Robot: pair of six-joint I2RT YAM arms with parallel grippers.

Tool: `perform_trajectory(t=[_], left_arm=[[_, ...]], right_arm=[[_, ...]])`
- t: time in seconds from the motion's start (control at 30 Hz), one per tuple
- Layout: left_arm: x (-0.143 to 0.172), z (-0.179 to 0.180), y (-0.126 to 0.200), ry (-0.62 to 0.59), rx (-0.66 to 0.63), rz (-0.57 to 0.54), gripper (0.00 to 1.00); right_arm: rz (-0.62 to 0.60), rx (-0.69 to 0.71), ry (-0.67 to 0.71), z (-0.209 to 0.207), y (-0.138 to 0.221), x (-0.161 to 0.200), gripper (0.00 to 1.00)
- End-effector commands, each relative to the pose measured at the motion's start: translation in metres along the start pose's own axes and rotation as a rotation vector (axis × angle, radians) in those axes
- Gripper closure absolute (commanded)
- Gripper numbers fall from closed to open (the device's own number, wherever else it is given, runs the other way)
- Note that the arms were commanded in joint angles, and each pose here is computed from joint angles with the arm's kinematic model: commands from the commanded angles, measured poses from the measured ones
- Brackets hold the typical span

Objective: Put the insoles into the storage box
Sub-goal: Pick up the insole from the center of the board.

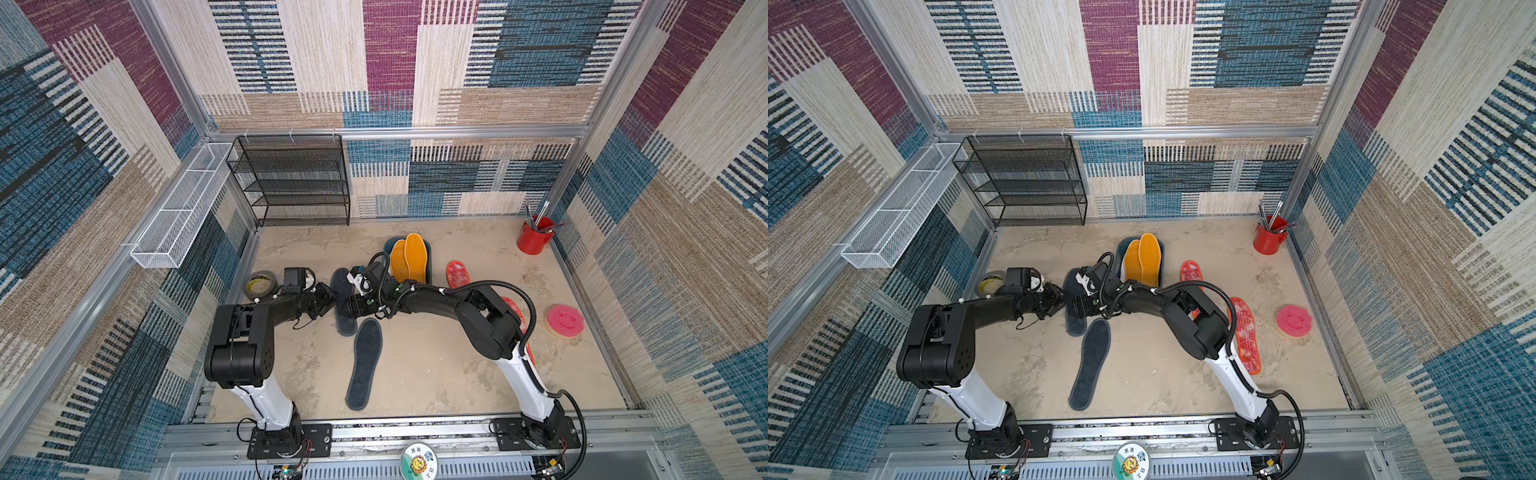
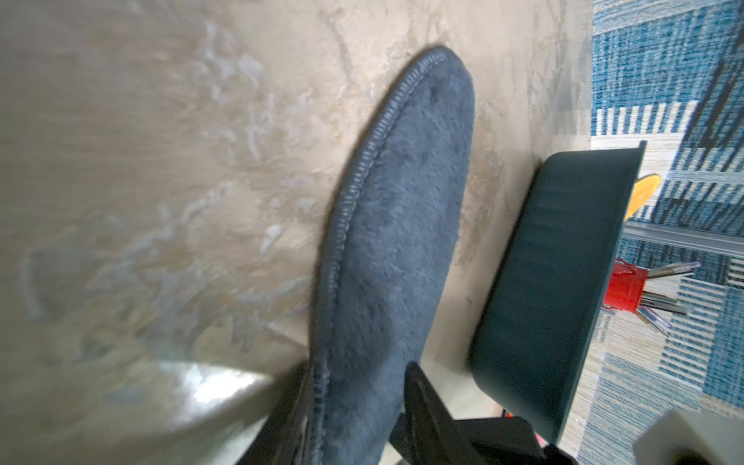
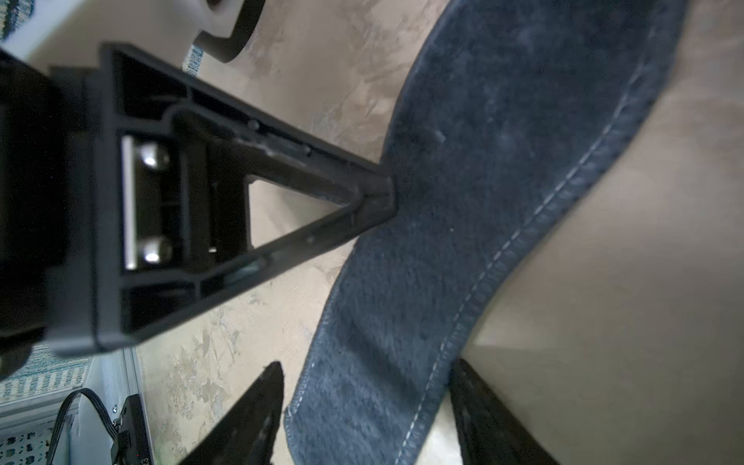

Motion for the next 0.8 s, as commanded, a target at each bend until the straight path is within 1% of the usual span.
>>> perform_trajectory(t=[0.0, 0.13, 0.2, 0.27, 0.3, 0.37, 0.4, 0.6, 0.77], left_arm=[[0.034, 0.026, -0.007, 0.124, -0.101, 0.153, 0.58], [0.044, 0.032, -0.008, 0.131, -0.072, 0.178, 0.58], [0.049, 0.032, -0.006, 0.132, -0.039, 0.200, 0.63], [0.050, 0.034, -0.004, 0.127, -0.031, 0.205, 0.73], [0.050, 0.035, -0.003, 0.126, -0.026, 0.209, 0.80], [0.049, 0.037, -0.002, 0.126, -0.013, 0.213, 0.98], [0.049, 0.037, -0.001, 0.127, -0.009, 0.215, 1.00], [0.042, 0.031, 0.005, 0.110, 0.009, 0.194, 1.00], [0.033, 0.017, 0.024, 0.064, -0.016, 0.146, 1.00]], right_arm=[[0.050, 0.006, -0.031, -0.006, -0.004, 0.010, 0.33], [0.041, -0.026, -0.019, -0.001, 0.003, 0.010, 0.33], [0.035, -0.037, -0.015, 0.001, 0.006, 0.012, 0.33], [0.028, -0.047, -0.013, 0.003, 0.011, 0.012, 0.33], [0.024, -0.051, -0.010, 0.005, 0.014, 0.012, 0.33], [0.020, -0.052, -0.010, 0.006, 0.017, 0.013, 0.33], [0.014, -0.052, -0.007, 0.007, 0.020, 0.013, 0.33], [-0.014, -0.051, 0.003, 0.015, 0.036, 0.011, 0.33], [-0.092, -0.057, 0.035, 0.036, 0.072, 0.004, 0.33]])
Point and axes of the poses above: each gripper's point midway between its finger pads, its own y axis back along the fingers, its own z axis along the line the jaws close on, x = y × z, the point moved 9 cm from there along y, back along the fingers, and after that the axes turned 12 degrees about -y, right-handed, at the moved point
